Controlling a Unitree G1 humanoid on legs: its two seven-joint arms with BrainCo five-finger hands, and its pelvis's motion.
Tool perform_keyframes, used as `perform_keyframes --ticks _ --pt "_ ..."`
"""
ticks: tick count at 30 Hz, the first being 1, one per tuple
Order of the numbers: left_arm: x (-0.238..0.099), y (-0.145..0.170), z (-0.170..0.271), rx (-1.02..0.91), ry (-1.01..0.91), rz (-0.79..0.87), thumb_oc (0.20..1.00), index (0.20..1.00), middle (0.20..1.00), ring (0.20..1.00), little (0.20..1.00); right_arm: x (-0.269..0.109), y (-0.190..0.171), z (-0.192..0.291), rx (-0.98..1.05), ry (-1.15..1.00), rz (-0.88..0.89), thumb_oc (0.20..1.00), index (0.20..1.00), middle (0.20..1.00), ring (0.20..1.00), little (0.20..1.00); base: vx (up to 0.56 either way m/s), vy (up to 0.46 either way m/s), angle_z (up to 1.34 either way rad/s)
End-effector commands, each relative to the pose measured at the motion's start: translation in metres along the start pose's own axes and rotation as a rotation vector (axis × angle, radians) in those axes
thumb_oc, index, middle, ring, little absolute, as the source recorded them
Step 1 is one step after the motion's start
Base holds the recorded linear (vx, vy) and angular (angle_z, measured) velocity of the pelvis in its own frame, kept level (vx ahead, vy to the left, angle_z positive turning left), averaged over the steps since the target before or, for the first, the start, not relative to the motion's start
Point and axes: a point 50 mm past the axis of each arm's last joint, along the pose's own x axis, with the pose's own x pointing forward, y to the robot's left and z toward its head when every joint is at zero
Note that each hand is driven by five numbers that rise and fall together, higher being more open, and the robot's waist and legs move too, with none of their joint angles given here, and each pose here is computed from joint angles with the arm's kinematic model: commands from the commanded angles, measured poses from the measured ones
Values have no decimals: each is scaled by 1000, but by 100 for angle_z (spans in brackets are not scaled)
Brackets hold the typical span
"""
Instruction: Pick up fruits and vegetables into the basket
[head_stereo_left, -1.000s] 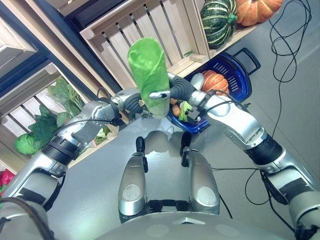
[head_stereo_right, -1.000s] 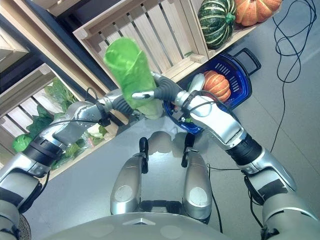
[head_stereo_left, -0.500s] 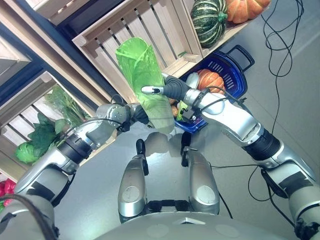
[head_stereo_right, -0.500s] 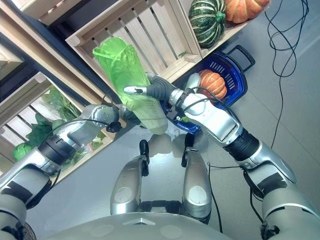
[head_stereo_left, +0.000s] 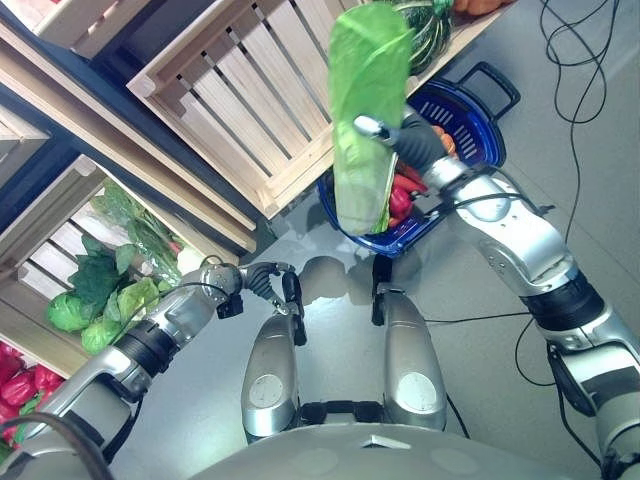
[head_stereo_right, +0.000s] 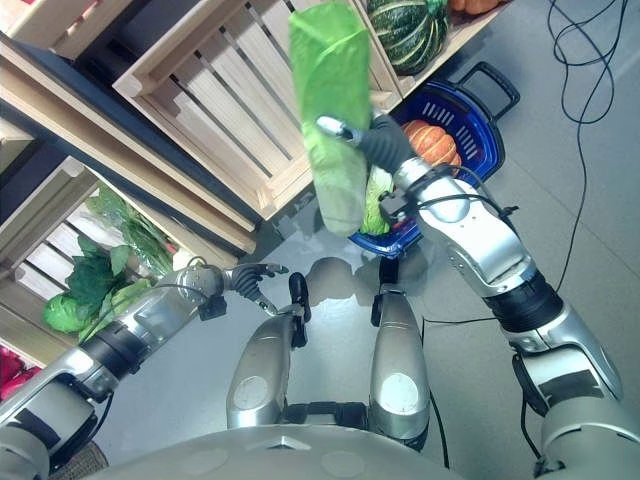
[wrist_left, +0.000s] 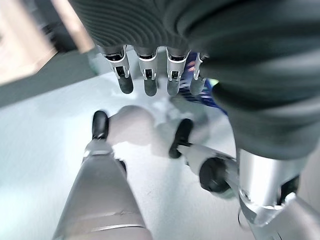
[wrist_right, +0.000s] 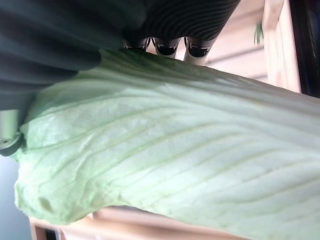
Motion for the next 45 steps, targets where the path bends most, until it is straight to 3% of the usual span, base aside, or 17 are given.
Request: perform_keyframes --ticks 1,13,22,32,40,45 --pt "-2 -19 -28 -202 16 50 1000 1000 1000 1000 1000 -10 -19 47 52 -303 -110 200 200 200 200 200 -35 -27 -5" --pt "0 -60 -75 -684 38 218 1000 1000 1000 1000 1000 -31 -69 27 64 -384 -548 200 200 200 200 200 -7 -13 -2" --pt "-3 -101 -99 -1017 96 241 1000 1000 1000 1000 1000 -19 -117 -5 140 -238 -835 200 200 200 200 200 0 -15 12" --pt "-10 -136 -117 -1124 193 150 1000 1000 1000 1000 1000 -14 -169 -12 11 -60 -1033 200 200 200 200 200 14 6 20" --pt "-17 -151 -128 -1112 237 118 1000 1000 1000 1000 1000 -27 -200 -29 -176 266 -1186 200 200 200 200 200 5 1 14" --pt "-19 -149 -128 -1103 229 110 1000 1000 1000 1000 1000 -41 -215 -41 -61 403 -1274 200 200 200 200 200 -14 -44 10"
